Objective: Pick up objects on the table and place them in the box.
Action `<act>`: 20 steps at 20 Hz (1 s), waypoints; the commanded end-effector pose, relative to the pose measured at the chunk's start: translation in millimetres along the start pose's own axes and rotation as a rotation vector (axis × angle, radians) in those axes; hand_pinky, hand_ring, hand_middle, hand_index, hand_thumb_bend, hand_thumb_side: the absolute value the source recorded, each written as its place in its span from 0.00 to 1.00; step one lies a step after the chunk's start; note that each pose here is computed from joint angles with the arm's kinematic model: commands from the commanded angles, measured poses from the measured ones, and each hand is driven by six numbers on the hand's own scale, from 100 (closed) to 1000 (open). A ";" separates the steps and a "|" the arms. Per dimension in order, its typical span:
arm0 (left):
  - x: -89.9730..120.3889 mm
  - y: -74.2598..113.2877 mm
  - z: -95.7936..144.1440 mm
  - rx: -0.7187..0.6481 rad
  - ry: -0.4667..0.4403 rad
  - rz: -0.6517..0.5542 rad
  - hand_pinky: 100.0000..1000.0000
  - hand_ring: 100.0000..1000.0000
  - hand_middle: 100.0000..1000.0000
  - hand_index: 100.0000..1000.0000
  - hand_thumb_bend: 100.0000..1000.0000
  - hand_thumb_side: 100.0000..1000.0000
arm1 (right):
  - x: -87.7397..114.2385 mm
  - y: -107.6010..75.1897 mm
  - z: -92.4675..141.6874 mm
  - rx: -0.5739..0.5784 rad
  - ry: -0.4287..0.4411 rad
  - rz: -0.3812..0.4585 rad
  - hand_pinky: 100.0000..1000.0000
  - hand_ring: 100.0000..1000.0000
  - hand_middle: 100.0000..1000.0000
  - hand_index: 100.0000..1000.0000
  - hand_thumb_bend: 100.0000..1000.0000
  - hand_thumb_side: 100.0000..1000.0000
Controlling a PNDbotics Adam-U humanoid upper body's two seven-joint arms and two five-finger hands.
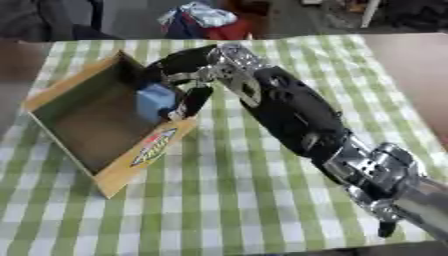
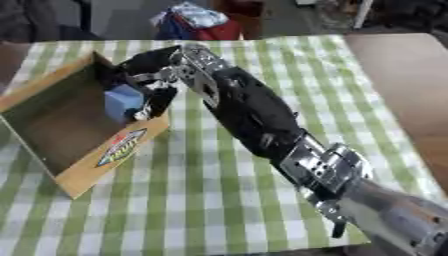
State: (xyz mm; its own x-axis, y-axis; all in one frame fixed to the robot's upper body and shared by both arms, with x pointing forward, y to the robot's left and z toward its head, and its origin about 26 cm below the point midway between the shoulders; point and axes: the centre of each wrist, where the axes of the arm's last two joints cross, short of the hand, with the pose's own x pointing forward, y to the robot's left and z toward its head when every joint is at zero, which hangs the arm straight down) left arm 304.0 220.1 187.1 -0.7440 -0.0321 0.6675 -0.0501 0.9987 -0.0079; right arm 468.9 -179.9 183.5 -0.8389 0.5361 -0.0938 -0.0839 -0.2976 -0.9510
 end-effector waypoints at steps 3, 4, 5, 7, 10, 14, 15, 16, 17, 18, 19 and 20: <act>7.3 -0.2 -5.3 0.001 -0.036 -0.002 0.61 0.49 0.57 0.74 0.00 0.62 | -4.5 -8.1 4.5 -0.033 0.026 0.040 0.88 1.00 0.97 1.00 0.26 0.52; 7.3 -0.2 -5.3 0.001 -0.036 -0.002 0.61 0.49 0.57 0.74 0.00 0.62 | -4.8 -8.6 5.0 -0.041 0.029 0.043 0.88 1.00 0.97 1.00 0.26 0.52; 7.3 -0.3 -5.4 0.001 -0.036 -0.002 0.61 0.49 0.57 0.74 0.00 0.62 | -5.1 -9.8 5.9 -0.051 0.032 0.047 0.88 1.00 0.97 1.00 0.26 0.51; 7.3 -0.2 -5.4 0.001 -0.037 -0.003 0.61 0.49 0.57 0.74 0.00 0.62 | -6.2 -13.5 8.6 -0.073 0.037 0.055 0.88 1.00 0.97 1.00 0.26 0.51; 7.1 0.4 -5.0 0.003 -0.035 -0.004 0.61 0.49 0.57 0.74 0.00 0.62 | -9.0 -21.1 14.8 -0.123 0.045 0.054 0.87 1.00 0.96 1.00 0.23 0.50; 6.7 1.1 -4.2 0.002 -0.031 -0.008 0.61 0.49 0.57 0.74 0.00 0.62 | -13.3 -34.6 26.7 -0.225 0.047 0.027 0.85 1.00 0.96 1.00 0.15 0.48; 6.5 1.5 -3.8 0.003 -0.030 -0.010 0.61 0.49 0.57 0.74 0.00 0.62 | -14.7 -38.9 31.1 -0.260 0.047 0.015 0.85 1.00 0.96 0.99 0.14 0.47; 6.3 2.0 -3.4 0.004 -0.028 -0.011 0.61 0.49 0.57 0.74 0.00 0.62 | -15.7 -43.5 35.9 -0.296 0.047 0.002 0.84 1.00 0.96 0.99 0.12 0.46; 6.1 2.5 -3.0 0.005 -0.026 -0.013 0.61 0.49 0.57 0.74 0.00 0.62 | -16.5 -48.1 40.9 -0.332 0.046 -0.012 0.83 1.00 0.96 0.99 0.10 0.45; 5.9 2.9 -2.7 0.005 -0.025 -0.015 0.61 0.49 0.57 0.74 0.00 0.62 | -16.7 -52.4 45.2 -0.363 0.045 -0.026 0.82 1.00 0.96 0.98 0.08 0.44; 5.7 3.3 -2.3 0.006 -0.023 -0.017 0.61 0.49 0.57 0.74 0.00 0.62 | -16.6 -57.8 50.4 -0.402 0.042 -0.038 0.82 1.00 0.95 0.98 0.07 0.43; 5.5 3.7 -2.0 0.007 -0.022 -0.018 0.61 0.49 0.57 0.74 0.00 0.62 | -16.3 -62.9 55.5 -0.443 0.038 -0.050 0.81 1.00 0.95 0.97 0.05 0.41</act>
State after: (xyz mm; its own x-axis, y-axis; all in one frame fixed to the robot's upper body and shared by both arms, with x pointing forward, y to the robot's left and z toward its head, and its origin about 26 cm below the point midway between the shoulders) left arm 303.3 221.0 184.9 -0.7379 -0.0387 0.6738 -0.0583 0.9983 -0.0066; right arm 462.0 -206.5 233.9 -0.8194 0.5727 -0.0247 0.0613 0.0446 -0.9971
